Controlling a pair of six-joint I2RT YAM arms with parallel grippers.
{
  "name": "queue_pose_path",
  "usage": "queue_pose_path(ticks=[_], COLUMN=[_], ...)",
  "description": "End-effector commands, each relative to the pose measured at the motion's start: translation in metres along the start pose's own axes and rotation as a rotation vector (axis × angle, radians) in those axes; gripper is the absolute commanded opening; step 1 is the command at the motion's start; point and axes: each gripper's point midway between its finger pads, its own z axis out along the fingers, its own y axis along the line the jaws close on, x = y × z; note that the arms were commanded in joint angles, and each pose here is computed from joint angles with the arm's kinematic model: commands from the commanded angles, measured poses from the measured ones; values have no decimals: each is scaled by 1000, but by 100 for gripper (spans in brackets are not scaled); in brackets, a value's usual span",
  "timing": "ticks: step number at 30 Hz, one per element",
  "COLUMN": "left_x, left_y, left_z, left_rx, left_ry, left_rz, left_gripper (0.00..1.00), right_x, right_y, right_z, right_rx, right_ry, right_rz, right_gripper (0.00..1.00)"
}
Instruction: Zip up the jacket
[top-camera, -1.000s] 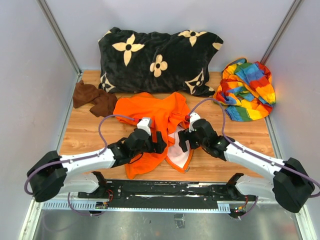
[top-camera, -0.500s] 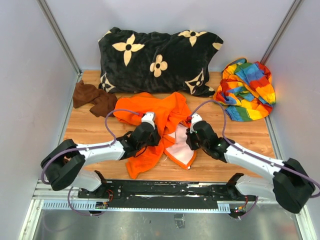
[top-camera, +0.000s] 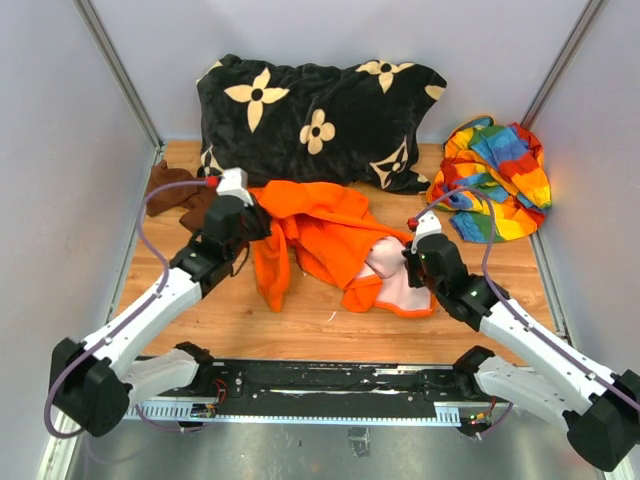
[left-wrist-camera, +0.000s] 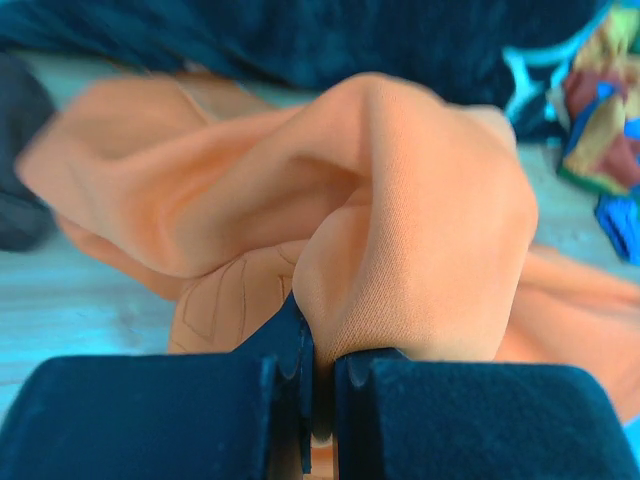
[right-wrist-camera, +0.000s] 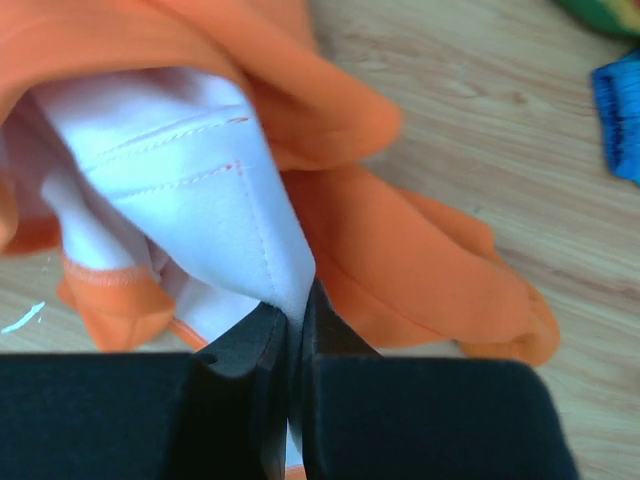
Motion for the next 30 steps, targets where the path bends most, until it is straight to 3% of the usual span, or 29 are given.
queue_pose_path(ticks=[1,9,13,16,19,23,26,30], left_x=[-76,-137,-125,-106,-89,-75,-79,-85], left_y=[29,95,135,142,142,135,121,103], left_z=[-25,-55,-64,-60,-55,-55,-58,-70], left_rx=[-105,-370,-550,-559,-525,-466,-392,-311], left_ry=[-155,-303,-295,-274,-259,-230,-214,-176], left_rz=[2,-35,-32,-69,-105,-113,-90,-55], left_gripper=[0,0,0,1,21,25,47,66], right_x=[-33,-62,-63,-46,-24,3,7,-1], right_y=[-35,-66,-69,-61,-54,-50,-44,-36], right_z=[-17,-36,-41,-34,-25,-16,-14,-19], right_rx=[126,208,203,165,133,120,88,32], right_ry=[-70,-129,-142,-104,-48,9,11,-11], right_rz=[44,113,120,124,134,143,143,128], right_gripper=[1,3,4,4,5,9,25,43])
